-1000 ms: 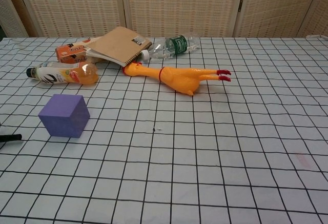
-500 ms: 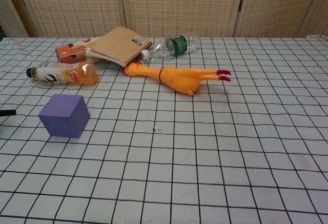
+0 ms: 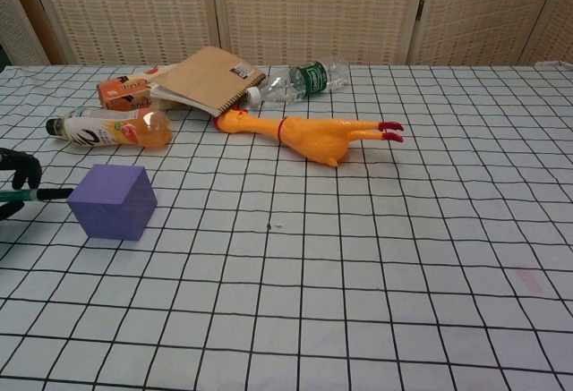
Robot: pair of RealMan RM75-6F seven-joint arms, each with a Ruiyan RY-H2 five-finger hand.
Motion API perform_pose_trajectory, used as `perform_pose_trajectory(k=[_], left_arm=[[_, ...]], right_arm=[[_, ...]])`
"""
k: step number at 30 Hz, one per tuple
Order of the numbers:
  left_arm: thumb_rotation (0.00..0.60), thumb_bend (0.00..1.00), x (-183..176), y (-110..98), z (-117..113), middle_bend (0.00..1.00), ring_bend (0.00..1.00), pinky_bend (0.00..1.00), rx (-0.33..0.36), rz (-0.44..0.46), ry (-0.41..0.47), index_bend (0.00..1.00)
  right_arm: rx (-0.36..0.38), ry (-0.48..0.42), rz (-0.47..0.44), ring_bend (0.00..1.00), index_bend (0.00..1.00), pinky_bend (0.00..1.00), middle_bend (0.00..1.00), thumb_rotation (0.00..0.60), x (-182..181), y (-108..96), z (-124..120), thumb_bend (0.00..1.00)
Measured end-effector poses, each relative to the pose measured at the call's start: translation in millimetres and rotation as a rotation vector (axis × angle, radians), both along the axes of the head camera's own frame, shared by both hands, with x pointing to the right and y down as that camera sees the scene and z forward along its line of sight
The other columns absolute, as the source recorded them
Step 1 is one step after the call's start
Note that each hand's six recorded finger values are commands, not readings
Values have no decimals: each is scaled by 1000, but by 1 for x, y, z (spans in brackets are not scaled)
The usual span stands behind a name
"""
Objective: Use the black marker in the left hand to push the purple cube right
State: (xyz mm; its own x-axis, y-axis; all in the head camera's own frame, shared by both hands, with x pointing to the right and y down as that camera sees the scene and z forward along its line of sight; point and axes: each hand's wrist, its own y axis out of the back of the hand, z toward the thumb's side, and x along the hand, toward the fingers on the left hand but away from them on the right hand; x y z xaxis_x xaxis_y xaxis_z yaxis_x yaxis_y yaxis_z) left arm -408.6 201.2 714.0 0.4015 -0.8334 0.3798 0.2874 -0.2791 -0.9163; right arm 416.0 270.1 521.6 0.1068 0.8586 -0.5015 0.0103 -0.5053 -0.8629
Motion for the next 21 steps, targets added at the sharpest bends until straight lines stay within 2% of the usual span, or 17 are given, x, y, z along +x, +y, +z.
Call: perform_pose_trajectory(k=[11,21], left_arm=[[600,635,28,-6,2,763,764,939,24,24,35,772],[600,642,69,-5,4,764,765,938,40,85,74,772]], right_arm=[[0,-13,8,0,0,0,0,600,3,-1,-3,108],[-6,-30,7,0,0,0,0,600,5,-1,-6,108]])
